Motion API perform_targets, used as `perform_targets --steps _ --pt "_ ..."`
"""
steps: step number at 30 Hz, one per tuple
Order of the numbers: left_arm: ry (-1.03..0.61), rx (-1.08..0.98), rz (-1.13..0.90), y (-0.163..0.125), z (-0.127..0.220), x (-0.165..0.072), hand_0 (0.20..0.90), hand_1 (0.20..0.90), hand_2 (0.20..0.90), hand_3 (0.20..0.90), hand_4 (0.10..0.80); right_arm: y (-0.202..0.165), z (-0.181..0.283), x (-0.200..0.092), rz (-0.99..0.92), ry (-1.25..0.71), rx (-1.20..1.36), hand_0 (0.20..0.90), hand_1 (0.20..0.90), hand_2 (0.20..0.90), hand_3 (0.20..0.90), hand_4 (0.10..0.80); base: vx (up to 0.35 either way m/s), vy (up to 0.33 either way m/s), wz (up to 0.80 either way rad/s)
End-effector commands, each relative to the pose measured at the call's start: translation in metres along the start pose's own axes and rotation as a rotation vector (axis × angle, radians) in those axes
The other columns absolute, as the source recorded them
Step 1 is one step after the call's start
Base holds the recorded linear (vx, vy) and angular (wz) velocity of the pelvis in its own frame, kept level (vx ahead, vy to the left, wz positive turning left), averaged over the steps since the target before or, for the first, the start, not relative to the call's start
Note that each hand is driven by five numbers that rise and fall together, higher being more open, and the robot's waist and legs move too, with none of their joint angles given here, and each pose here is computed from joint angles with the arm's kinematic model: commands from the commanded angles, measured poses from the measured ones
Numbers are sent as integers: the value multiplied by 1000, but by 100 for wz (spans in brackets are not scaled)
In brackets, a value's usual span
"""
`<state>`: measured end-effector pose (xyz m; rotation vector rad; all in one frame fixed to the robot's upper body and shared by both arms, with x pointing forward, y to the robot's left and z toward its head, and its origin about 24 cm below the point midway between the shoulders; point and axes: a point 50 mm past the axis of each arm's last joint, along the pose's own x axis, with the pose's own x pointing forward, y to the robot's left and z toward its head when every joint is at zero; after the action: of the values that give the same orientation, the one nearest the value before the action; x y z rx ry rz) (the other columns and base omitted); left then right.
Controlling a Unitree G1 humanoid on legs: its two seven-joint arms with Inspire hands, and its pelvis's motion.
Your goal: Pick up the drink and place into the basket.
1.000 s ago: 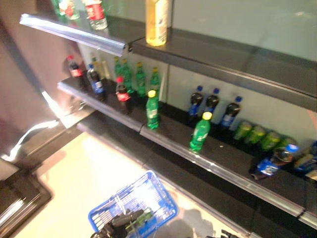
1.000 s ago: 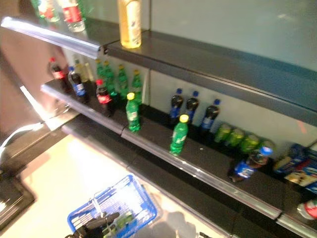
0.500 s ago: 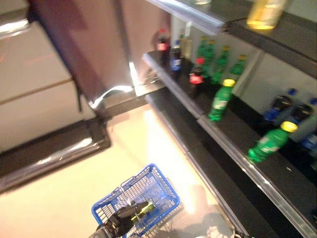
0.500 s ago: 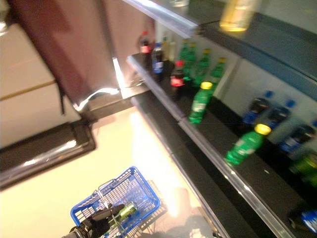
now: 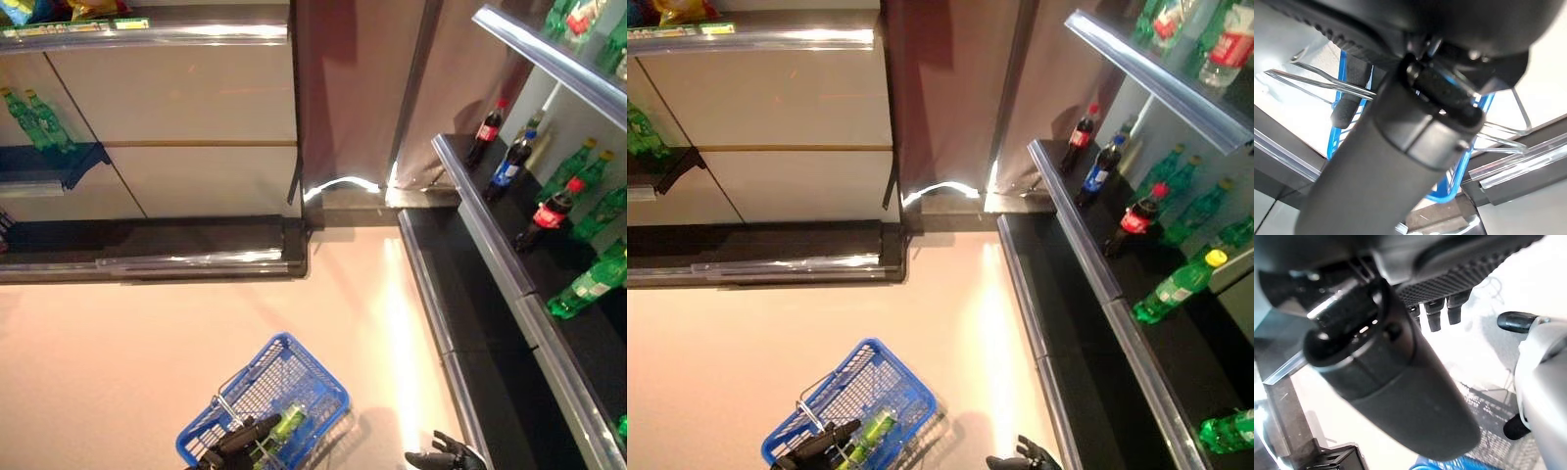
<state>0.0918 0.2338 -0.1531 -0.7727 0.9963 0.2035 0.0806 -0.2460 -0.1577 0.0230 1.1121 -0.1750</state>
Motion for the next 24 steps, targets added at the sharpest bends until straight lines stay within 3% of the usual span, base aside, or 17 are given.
perform_targets --steps 1,11,20,24 --pt "-69 26 -175 -17 18 4 300 300 300 200 100 -20 15 0 -48 -46 -46 900 900 900 900 800 -4 257 -6" --pt "-77 67 -161 -19 30 5 300 300 300 200 100 -20 19 -1 -29 -83 -21 900 900 900 900 800 43 258 9" --pt "-40 113 -212 -37 38 13 300 300 300 200 100 -24 12 -3 -50 -57 6 900 900 900 900 800 152 60 60" --pt "18 165 -234 -41 24 16 300 300 300 200 100 -26 5 -4 -82 -46 63 900 900 900 900 800 412 -66 128"
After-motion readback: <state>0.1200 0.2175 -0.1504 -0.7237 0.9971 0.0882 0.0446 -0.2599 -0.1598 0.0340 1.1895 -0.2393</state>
